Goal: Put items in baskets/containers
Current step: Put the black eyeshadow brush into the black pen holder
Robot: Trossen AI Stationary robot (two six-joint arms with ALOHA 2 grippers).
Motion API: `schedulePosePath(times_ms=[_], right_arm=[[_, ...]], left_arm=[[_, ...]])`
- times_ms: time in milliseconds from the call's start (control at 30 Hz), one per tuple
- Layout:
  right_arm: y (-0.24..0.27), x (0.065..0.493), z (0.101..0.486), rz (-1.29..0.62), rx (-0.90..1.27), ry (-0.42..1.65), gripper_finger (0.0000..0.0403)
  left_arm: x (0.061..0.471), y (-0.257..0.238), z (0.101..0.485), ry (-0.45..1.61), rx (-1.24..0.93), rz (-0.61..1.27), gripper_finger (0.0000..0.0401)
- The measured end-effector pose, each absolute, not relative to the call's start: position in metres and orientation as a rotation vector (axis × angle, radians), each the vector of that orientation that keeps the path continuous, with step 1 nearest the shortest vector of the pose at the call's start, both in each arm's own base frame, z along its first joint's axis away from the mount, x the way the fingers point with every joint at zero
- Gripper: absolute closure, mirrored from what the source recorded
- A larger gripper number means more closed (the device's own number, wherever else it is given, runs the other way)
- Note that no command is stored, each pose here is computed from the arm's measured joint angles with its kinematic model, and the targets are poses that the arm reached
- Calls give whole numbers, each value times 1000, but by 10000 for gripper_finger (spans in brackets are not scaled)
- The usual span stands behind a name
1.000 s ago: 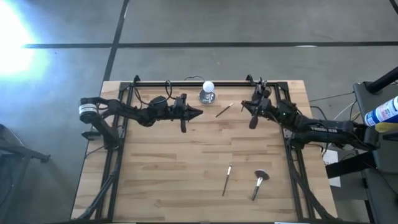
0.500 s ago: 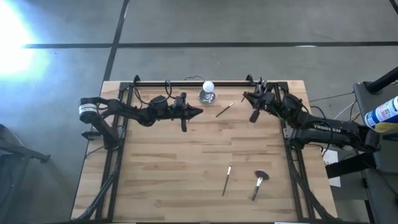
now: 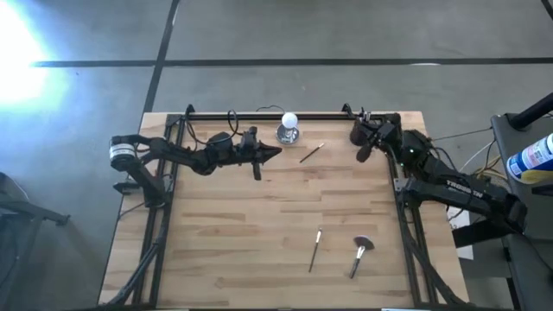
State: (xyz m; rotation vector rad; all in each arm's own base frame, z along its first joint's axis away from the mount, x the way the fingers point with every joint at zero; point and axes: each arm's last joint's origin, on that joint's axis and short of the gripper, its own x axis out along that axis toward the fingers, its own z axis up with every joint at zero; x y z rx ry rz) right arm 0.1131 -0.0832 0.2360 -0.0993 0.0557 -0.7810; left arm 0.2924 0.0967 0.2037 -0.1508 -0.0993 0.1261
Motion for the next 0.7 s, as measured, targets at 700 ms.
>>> schedulePosePath(times_ms=[700], right_arm=[[-103, 90, 235, -1207, -15, 81, 390]], left_arm=[[292, 97, 202, -92, -159, 142, 401]])
